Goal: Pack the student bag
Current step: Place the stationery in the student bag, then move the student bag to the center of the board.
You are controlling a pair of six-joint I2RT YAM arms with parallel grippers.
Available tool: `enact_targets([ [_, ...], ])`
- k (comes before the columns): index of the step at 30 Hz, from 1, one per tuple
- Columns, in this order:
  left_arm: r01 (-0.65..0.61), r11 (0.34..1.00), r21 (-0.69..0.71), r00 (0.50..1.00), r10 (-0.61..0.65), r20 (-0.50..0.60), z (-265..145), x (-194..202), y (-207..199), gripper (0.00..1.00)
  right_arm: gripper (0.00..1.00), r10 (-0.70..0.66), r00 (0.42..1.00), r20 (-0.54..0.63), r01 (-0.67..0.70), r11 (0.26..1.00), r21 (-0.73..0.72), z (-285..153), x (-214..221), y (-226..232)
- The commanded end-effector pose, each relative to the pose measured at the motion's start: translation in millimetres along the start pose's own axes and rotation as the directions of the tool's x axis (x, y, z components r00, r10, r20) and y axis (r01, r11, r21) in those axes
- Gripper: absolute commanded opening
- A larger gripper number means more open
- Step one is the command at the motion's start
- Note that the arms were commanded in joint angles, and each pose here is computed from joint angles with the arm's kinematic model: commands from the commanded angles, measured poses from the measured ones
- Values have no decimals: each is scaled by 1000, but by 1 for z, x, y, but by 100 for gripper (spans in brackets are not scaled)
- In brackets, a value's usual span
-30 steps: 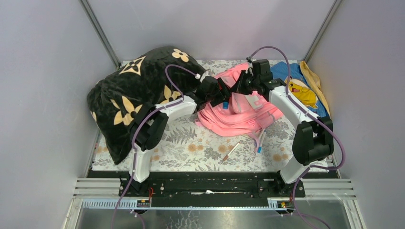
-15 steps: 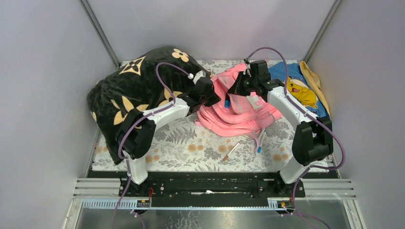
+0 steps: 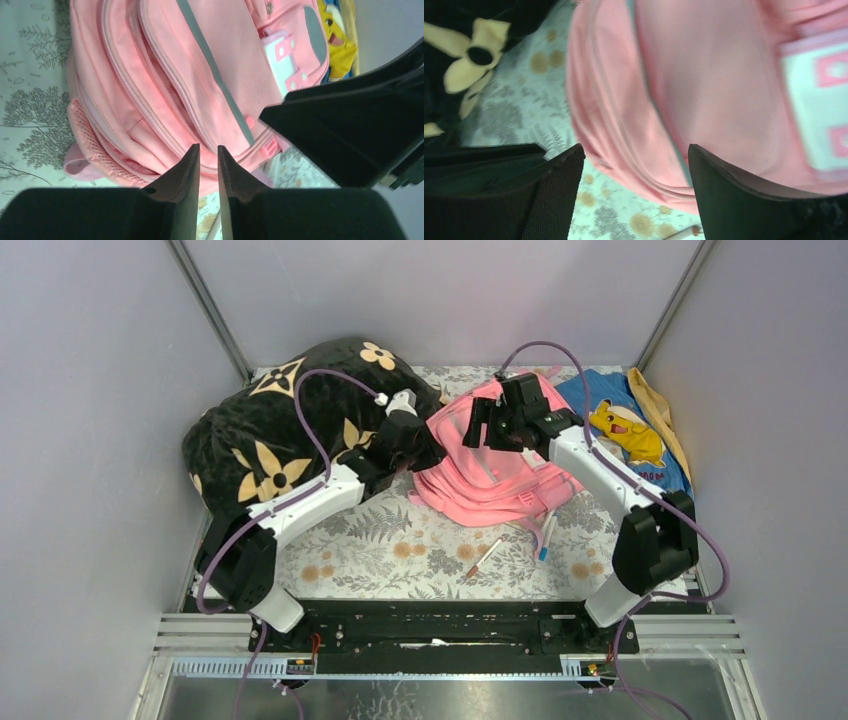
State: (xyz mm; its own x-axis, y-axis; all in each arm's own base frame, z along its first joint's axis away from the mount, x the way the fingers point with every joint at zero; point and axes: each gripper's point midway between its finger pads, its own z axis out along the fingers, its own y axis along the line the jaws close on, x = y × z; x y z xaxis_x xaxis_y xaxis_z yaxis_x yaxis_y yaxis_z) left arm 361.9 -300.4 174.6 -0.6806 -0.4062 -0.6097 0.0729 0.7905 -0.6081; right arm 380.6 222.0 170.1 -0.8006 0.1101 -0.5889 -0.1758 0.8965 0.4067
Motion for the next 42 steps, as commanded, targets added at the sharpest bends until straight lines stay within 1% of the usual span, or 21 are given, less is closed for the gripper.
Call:
enact_targets([
  [1,-199,978,62,979,201,-27,-20,16,-18,27,82,-33,961,276,-40,966,256,-74,-36,-45],
  [2,-233,970,69,970,237,-49,-24,27,-21,27,79,-6,942,334,-94,955,283,-94,-36,-60],
  [3,-257,962,87,962,264,-76,-26,39,-24,28,75,17,943,331,-128,940,316,-94,-20,-77],
  [4,-272,955,119,953,284,-107,-28,52,-28,31,70,45,936,350,-171,926,337,-104,-8,-94],
  [6,-297,933,203,926,333,-175,-33,82,-41,34,60,97,943,320,-228,887,401,-104,31,-126],
  [7,-312,920,235,908,362,-210,-34,98,-45,34,53,130,951,279,-246,866,436,-99,58,-143],
  [9,-342,897,279,862,418,-287,-33,130,-49,33,46,194,953,234,-286,830,479,-98,90,-164],
  [10,-349,885,309,835,443,-327,-33,145,-51,33,43,216,952,217,-298,819,490,-97,102,-171],
  [12,-367,861,352,782,491,-385,-31,170,-52,33,43,258,945,202,-326,802,501,-94,118,-183],
  [14,-379,852,363,741,514,-432,-25,188,-47,32,42,282,939,197,-344,797,497,-89,122,-191],
  [15,-382,855,351,733,511,-449,-19,193,-42,31,42,284,937,204,-349,796,495,-86,120,-194],
  [17,-409,850,331,713,524,-465,-5,198,-29,30,40,277,944,177,-329,803,497,-77,120,-200],
  [19,-442,850,286,696,526,-488,13,192,-11,28,40,274,952,136,-304,800,517,-69,120,-207],
  [21,-443,860,254,702,508,-499,30,180,4,26,38,279,954,109,-292,790,538,-62,121,-215],
  [25,-463,867,183,729,490,-479,56,156,18,27,37,309,945,108,-317,783,536,-46,118,-222],
  [29,-471,875,113,770,469,-433,80,140,16,28,37,313,942,122,-332,814,476,-33,102,-213],
  [35,-456,889,44,808,435,-397,109,122,21,28,36,330,939,99,-343,869,357,-21,90,-189],
  [37,-449,893,43,818,430,-383,113,115,17,28,36,324,940,103,-339,874,347,-20,87,-187],
  [40,-447,893,54,827,436,-355,105,102,4,29,37,315,944,102,-330,881,339,-20,84,-185],
  [41,-445,893,60,831,437,-345,100,97,0,32,40,318,942,106,-335,879,340,-21,83,-185],
  [42,-445,893,66,832,440,-337,94,94,-3,38,44,330,937,112,-348,873,343,-22,84,-185],
])
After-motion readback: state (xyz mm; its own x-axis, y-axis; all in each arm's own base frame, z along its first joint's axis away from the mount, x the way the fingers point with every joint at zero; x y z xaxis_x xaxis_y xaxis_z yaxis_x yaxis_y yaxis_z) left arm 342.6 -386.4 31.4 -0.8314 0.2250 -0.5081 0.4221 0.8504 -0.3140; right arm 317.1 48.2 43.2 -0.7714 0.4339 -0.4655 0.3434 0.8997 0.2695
